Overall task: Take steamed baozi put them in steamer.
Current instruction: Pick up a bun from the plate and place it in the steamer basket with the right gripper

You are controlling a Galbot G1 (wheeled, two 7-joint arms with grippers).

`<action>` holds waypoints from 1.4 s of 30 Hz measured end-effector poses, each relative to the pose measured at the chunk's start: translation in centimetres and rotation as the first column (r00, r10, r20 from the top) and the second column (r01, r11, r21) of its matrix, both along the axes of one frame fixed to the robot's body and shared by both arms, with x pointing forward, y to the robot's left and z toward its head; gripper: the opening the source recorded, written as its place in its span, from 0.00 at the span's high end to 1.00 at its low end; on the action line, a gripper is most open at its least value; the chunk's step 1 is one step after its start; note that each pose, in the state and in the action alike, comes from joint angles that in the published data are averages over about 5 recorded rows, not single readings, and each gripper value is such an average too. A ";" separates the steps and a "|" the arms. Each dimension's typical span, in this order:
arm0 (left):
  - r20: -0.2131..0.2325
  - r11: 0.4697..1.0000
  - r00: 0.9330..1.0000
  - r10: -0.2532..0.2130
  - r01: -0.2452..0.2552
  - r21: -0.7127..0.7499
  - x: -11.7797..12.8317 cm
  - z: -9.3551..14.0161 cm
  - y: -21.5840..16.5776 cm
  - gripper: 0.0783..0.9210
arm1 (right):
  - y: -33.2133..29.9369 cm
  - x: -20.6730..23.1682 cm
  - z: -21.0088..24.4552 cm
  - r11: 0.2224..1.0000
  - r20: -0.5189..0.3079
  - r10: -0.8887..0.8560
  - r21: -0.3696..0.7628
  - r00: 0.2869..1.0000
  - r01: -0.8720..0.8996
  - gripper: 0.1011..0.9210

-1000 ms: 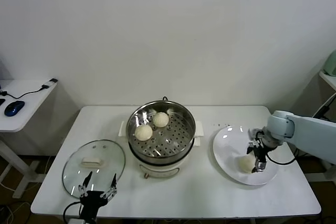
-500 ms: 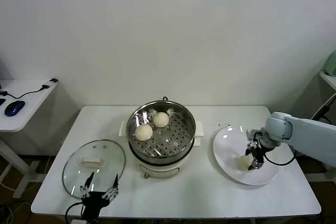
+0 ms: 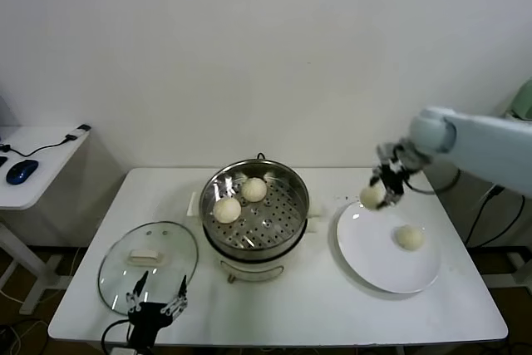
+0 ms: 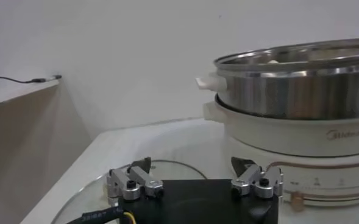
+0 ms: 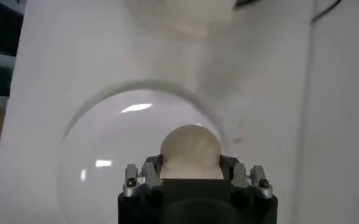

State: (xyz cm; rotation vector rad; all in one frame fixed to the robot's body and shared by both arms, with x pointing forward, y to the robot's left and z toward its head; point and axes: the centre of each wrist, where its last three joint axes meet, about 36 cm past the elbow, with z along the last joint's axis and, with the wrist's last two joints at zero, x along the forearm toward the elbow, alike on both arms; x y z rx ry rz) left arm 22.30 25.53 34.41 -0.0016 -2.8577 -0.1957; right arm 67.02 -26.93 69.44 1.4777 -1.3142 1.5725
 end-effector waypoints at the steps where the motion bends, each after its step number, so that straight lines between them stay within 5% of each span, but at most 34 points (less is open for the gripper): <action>1: 0.001 1.000 1.000 0.000 0.000 0.000 0.0 0.0 0.0 0.12 | 1.7 0.1 1.4 0.998 0.010 0.057 0.001 0.998 -0.057 0.35; 7: 0.002 1.000 1.000 0.000 0.000 -0.005 0.1 0.0 -0.2 0.12 | 13.0 -1.9 5.7 0.914 0.018 0.406 -0.041 0.914 -0.405 0.35; 16: 0.003 1.000 1.000 0.003 -0.003 -0.004 -0.1 0.2 -0.3 0.12 | 24.2 -5.9 1.4 0.665 -0.082 0.728 -0.156 0.681 -0.730 0.35; 23: 0.005 1.000 1.000 0.007 -0.007 -0.005 -0.2 0.3 -0.3 0.12 | 28.2 -7.1 -3.9 0.543 -0.133 0.812 -0.186 0.569 -0.819 0.35; 33: 0.007 1.000 1.000 0.013 -0.013 -0.005 -0.2 0.3 -0.1 0.12 | 30.2 -7.1 -9.2 0.475 -0.145 0.850 -0.203 0.506 -0.856 0.34; 42: 0.009 1.000 1.000 0.015 -0.015 -0.003 -0.1 0.3 -0.1 0.12 | 30.5 -6.8 -9.9 0.454 -0.130 0.867 -0.190 0.481 -0.871 0.13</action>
